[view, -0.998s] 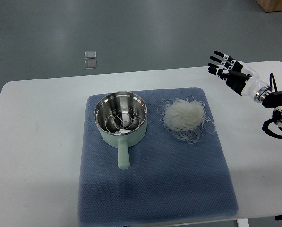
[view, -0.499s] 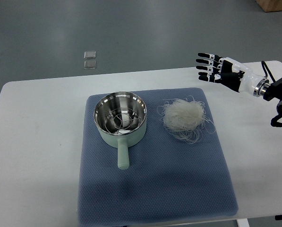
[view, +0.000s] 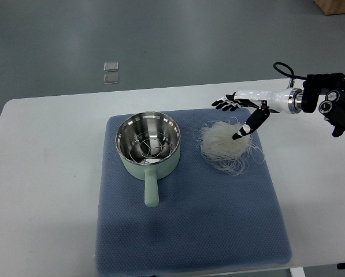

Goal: Put vermicelli into pot with right hand
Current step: 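Reach the right hand down onto the white vermicelli bundle and pinch it, then lift the vermicelli with the right hand and lower it into the green saucepan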

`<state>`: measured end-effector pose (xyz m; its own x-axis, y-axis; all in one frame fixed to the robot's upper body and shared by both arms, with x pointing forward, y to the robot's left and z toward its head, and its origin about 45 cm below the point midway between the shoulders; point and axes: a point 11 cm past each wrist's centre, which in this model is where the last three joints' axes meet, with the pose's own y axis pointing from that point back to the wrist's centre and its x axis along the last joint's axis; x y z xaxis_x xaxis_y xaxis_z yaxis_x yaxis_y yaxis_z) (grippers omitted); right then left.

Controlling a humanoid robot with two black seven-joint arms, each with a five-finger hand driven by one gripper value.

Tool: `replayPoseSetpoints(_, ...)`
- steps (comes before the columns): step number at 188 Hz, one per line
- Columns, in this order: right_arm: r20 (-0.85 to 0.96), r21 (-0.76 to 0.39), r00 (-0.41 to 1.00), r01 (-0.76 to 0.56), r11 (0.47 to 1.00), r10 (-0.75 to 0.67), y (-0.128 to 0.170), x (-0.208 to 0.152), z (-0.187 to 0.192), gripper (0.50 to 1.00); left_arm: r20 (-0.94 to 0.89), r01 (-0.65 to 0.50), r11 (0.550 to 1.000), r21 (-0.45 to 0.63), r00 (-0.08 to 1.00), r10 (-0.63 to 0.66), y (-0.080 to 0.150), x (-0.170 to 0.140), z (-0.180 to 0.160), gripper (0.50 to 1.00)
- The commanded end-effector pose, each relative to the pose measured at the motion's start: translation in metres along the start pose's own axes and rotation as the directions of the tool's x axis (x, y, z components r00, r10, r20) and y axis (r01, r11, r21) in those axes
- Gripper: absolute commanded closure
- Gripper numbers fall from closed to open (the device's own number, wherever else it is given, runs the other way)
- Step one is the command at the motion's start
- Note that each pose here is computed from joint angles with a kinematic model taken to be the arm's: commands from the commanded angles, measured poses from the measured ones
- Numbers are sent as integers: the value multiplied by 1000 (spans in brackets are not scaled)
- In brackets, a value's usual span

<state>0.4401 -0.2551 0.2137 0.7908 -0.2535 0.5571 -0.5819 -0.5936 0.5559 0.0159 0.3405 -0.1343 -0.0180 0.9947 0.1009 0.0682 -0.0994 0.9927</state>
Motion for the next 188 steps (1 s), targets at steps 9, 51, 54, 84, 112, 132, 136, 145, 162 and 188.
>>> replayPoseSetpoints(9, -108, -70, 994, 15, 997, -22, -3, -8, 10, 579, 0, 1, 1000, 0, 1000, -1, 0, 0, 0, 500)
replayPoseSetpoints(51, -171, -78, 985, 9, 997, -23, -18, -22, 8, 617, 3, 0, 1000, -1, 1000, 0, 0, 0, 1, 500)
replayPoseSetpoints(54, -174, -79, 985, 10, 997, -24, -18, -23, 8, 619, 2, 0, 1000, -1, 1000, 0, 0, 0, 1, 500)
replayPoseSetpoints(84, -202, -92, 979, 14, 996, -32, -26, -32, 10, 679, 5, 0, 1000, -2, 1000, 0, 0, 0, 1, 500)
replayPoseSetpoints(112, -257, -127, 965, 21, 992, -53, -29, -36, 15, 1000, 5, 0, 1000, -2, 1000, 0, 0, 0, 1, 500)
replayPoseSetpoints(132, -252, -125, 967, 3, 992, -35, -27, -31, 15, 1000, 5, 0, 1000, -2, 1000, 0, 0, 0, 1, 500)
replayPoseSetpoints(136, -252, -125, 967, 3, 992, -35, -27, -31, 15, 1000, 5, 0, 1000, -2, 1000, 0, 0, 0, 1, 500)
replayPoseSetpoints(145, -249, -110, 968, -20, 994, -9, -26, -22, 10, 1000, 5, 0, 1000, -1, 1000, 0, 0, 0, 1, 500)
replayPoseSetpoints(162, -245, -63, 967, -91, 994, 73, -19, 7, -7, 1000, 5, 0, 1000, -1, 1000, 0, 0, 0, 1, 500)
replayPoseSetpoints(188, -152, 40, 973, -169, 985, 173, -10, 46, -43, 1000, 5, 0, 1000, -2, 1000, 0, 0, 0, 1, 500)
